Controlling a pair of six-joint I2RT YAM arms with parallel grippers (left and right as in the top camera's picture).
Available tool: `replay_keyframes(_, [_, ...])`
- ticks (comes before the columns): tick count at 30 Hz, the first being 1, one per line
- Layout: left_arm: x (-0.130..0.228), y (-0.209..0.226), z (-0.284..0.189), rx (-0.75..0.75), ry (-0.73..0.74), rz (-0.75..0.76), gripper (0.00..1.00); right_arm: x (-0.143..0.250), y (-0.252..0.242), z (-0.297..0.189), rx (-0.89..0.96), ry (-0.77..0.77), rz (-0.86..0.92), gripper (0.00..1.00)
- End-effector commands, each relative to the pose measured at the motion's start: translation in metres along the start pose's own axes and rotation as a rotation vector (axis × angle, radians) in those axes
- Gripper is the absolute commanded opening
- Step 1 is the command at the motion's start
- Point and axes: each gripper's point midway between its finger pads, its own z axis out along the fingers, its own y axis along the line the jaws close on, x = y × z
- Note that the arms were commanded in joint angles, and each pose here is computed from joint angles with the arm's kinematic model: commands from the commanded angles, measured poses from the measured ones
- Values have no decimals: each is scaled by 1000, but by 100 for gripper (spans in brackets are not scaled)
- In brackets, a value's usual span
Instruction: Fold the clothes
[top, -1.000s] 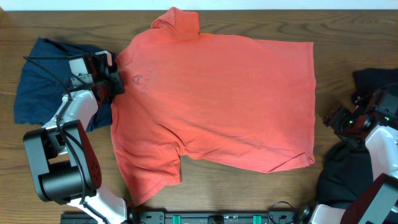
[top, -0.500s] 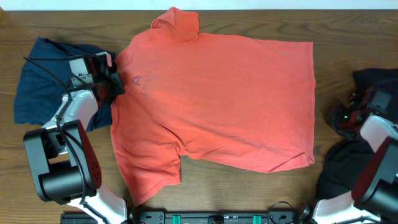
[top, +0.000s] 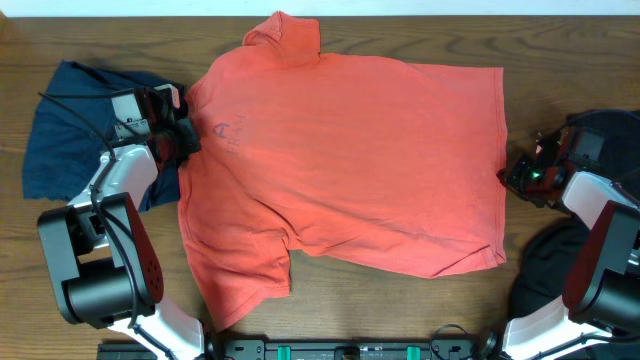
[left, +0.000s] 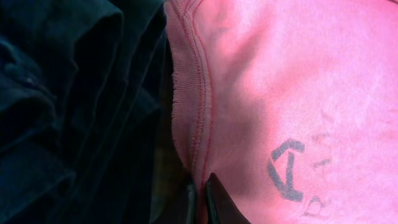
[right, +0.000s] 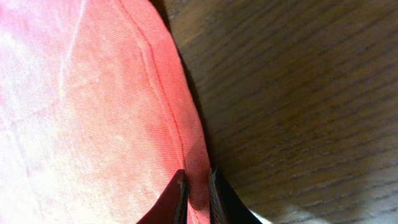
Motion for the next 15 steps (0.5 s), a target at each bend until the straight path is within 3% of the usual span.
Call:
replay_keyframes(1, [-14, 1, -8, -13, -35, 2, 7, 25, 9, 13, -76, 78, -68, 12])
replay_keyframes(5, [-14, 1, -8, -13, -35, -6, 7, 22, 27, 10, -183, 70, -112, 10])
replay_keyframes(8, [-13, 1, -8, -12, -32, -14, 7, 22, 34, 9, -219, 71, -115, 2])
replay_keyframes(15, [-13, 1, -8, -12, -29, -20, 7, 19, 49, -2, -293, 48, -191, 1])
